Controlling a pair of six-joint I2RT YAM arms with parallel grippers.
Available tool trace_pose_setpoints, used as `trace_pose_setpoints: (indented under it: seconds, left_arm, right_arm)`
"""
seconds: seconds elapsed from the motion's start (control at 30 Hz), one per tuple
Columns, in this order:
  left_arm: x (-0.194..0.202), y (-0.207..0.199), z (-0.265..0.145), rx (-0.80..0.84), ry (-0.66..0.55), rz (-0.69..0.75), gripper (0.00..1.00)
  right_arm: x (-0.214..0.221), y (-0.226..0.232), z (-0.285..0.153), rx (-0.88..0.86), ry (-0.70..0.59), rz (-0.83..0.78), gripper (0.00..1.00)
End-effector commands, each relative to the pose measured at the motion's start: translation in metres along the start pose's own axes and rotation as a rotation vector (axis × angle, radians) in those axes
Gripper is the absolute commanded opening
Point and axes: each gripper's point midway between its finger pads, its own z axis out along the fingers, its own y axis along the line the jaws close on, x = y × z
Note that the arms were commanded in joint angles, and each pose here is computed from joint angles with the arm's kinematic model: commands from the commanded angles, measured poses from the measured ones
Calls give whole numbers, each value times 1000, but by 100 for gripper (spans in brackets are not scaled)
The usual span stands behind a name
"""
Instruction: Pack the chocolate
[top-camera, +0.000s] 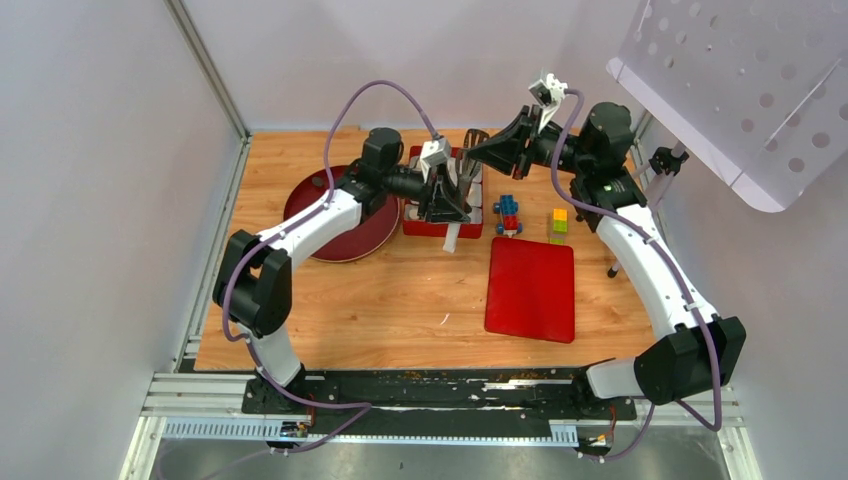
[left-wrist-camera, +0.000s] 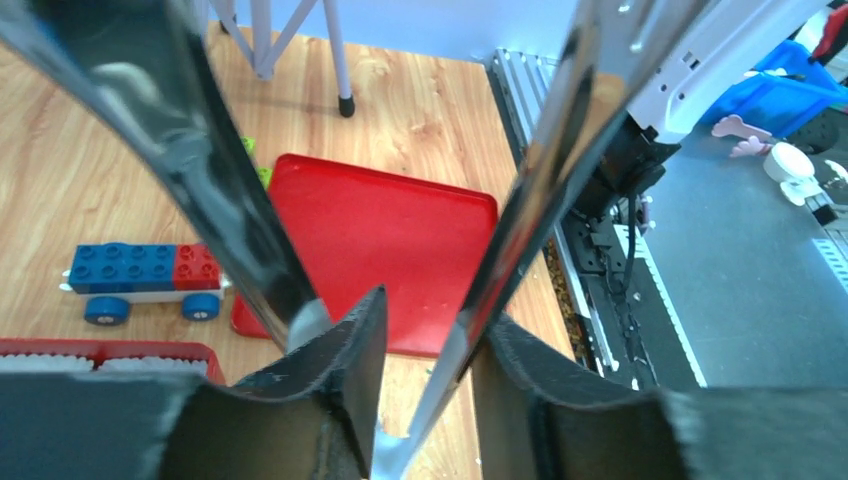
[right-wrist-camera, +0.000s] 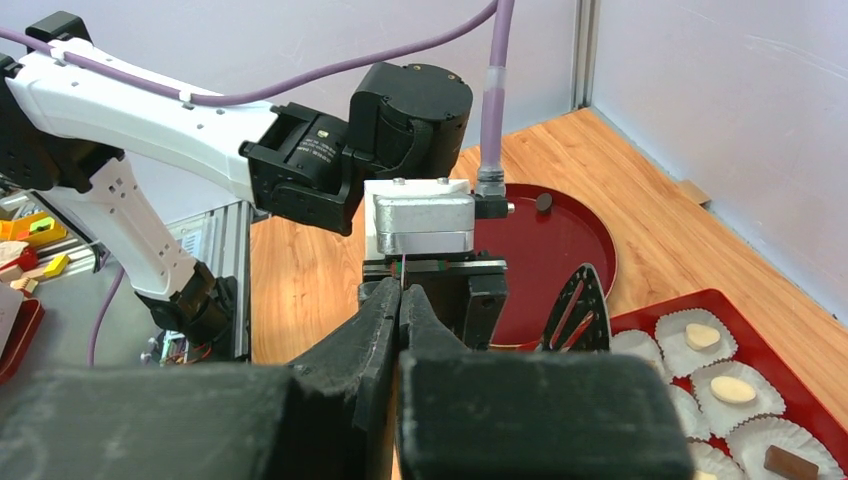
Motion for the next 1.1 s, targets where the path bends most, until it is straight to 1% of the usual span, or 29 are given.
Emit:
trace_pose_setpoints:
  seconds: [0.0,0.07,0.13,0.23,0.27,0.3,0.37,0.4,0.43,0.5,0.57,0.63,0.73,0.87,1.0,1.07]
  left_arm:
    - [-7,-13,-8,34,29,55,38]
    - [3,-17,-15,28,69,50,32]
    - [10,-19,-24,14,98,46,22]
    - [20,-20,-37,-19,140,33,9]
    - [22,-19,-42,-35,160,38,5]
    - [28,-19,-46,-47,196,51,0]
    - [42,-23,-57,-60,296,90,0]
    - [49,-27,-64,-55,349,103,0]
    - [56,-30,-71,-46,405,119,0]
    - [70,-38,-87,-34,521,144,0]
    - [79,-41,-101,-47,612,173,0]
    - [80,-45,-113,-68,674,225,0]
    - [81,-49,-121,-93,737,280,0]
    - [74,-51,-120,-118,746,268,0]
    - [69,-52,-117,-142,739,285,0]
    - [69,-50,-117,-157,748,277,0]
  right_arm:
    - [-16,8,-9,-4,-30,-70,0]
    - [-13,3,-15,16,-26,-66,0]
    - [-8,-1,-20,31,-12,-71,0]
    - [13,-1,-28,37,40,-90,0]
    - [22,1,-32,36,63,-96,4]
    - [31,2,-35,34,87,-112,14]
    - [49,5,-43,37,149,-159,38]
    - [57,6,-48,44,184,-183,49]
    - [65,9,-54,47,231,-189,57]
    - [74,13,-65,42,308,-244,65]
    - [81,16,-72,23,377,-272,66]
    - [85,18,-73,-7,421,-285,65]
    - [84,17,-64,-23,429,-269,62]
    - [87,28,-45,-82,436,-311,56]
    - [106,36,-32,-129,473,-297,54]
    - [110,39,-27,-154,471,-296,52]
